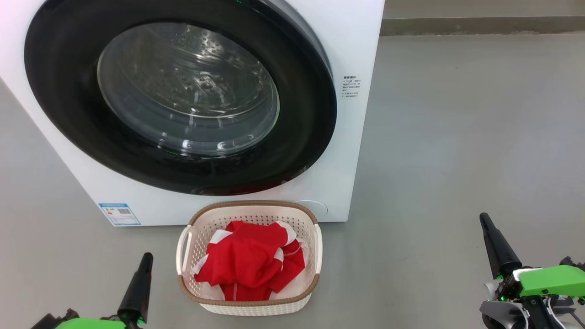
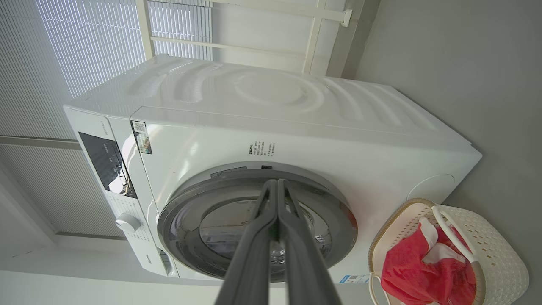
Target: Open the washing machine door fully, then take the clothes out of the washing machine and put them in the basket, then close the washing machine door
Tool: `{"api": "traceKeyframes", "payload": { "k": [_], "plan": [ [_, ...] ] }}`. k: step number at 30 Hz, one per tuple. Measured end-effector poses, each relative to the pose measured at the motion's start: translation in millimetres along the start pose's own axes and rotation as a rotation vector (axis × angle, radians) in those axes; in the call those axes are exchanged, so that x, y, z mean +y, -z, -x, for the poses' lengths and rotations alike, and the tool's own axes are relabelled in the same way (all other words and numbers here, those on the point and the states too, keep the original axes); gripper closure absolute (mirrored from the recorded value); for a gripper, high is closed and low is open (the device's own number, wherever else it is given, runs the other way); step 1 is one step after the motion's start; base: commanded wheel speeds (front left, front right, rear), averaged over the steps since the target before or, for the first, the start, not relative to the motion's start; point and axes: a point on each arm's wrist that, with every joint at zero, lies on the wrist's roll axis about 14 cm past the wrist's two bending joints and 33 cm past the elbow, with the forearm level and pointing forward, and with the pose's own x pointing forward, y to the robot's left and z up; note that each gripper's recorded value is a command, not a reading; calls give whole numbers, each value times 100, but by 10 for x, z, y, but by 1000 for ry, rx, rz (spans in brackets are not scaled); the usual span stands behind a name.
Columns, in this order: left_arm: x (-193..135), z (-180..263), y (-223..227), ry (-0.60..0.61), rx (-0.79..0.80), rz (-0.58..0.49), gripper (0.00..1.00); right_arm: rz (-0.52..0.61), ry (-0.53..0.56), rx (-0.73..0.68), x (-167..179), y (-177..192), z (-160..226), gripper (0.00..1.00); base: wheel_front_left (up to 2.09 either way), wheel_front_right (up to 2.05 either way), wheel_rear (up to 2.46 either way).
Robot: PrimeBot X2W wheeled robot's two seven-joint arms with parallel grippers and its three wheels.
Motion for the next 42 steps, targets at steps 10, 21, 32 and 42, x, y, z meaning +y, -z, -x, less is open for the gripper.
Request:
{"api": "traceKeyframes", "payload": {
  "k": [10, 21, 32, 42],
  "plan": [
    [0, 0, 0, 0, 0, 0, 100, 0, 0, -1, 0, -2, 0, 100, 0, 0, 0],
    [0, 0, -1, 0, 0, 0, 100, 0, 0, -1, 0, -3, 0, 100, 0, 0, 0],
    [0, 0, -1, 0, 0, 0, 100, 0, 0, -1, 0, -5, 0, 100, 0, 0, 0],
    [-1, 0, -1, 0, 0, 0, 100, 0, 0, -2, 0, -5, 0, 100, 0, 0, 0]
  ]
}}
